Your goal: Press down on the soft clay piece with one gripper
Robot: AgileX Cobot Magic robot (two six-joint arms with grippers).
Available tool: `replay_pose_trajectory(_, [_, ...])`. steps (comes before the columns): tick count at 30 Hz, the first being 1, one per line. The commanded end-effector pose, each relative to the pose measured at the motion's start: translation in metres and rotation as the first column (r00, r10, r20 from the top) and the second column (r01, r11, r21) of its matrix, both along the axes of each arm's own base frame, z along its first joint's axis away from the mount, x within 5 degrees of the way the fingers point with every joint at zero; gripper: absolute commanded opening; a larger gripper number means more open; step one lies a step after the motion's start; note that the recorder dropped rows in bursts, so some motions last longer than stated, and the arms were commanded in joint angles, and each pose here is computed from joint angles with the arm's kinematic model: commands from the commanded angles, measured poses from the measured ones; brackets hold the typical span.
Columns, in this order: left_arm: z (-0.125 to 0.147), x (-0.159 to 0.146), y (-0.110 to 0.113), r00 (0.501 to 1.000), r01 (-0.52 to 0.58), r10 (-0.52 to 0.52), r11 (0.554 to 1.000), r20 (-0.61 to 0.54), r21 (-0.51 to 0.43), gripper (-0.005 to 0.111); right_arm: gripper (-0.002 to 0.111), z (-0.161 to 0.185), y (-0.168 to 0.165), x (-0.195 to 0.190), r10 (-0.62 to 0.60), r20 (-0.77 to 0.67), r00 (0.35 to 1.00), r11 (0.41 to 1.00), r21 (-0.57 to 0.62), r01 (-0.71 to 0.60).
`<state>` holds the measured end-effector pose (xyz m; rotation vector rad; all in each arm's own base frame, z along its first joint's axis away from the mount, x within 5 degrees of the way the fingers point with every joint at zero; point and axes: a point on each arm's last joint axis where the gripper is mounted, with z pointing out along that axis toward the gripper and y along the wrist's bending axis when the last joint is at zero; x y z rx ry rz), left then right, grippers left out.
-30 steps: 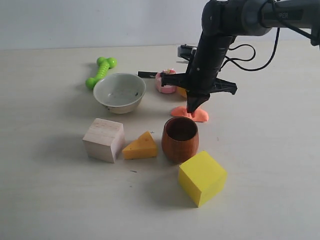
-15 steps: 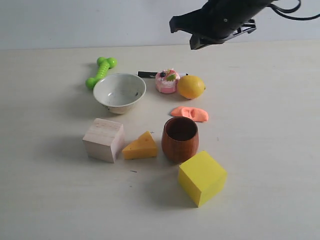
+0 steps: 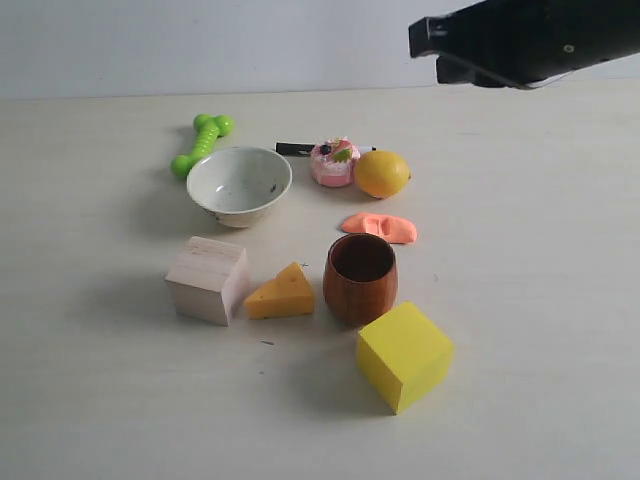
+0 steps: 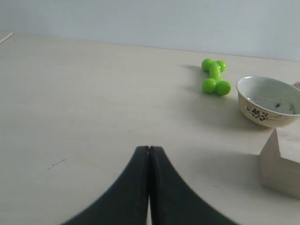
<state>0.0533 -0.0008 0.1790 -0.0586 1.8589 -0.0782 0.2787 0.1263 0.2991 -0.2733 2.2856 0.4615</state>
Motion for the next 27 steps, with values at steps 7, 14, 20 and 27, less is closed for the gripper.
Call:
replay_pose_trajectory(7, [0.002,0.0,-0.001,1.0,0.008,-0.007,1.0,0.015,-0.006,0.0,0.0,0.036,-0.01,-0.029,-0.001,0.061,0.998,0.998,0.061,-0.003])
replay_pose_trajectory(14, [0.002,0.0,-0.001,1.0,0.008,-0.007,1.0,0.015,-0.006,0.0,0.0,0.043,-0.012,-0.034,0.005,0.092,0.996,0.998,0.06,-0.01])
replay_pose_trajectory(20, [0.002,0.0,-0.001,1.0,0.008,-0.007,1.0,0.015,-0.006,0.0,0.0,0.043,-0.016,-0.034,0.043,0.139,0.989,0.999,-0.033,-0.039])
replay_pose_trajectory(27, [0.002,0.0,-0.001,1.0,0.008,-0.007,1.0,0.015,-0.006,0.0,0.0,0.059,-0.028,-0.045,0.044,0.219,0.975,0.996,-0.086,-0.026])
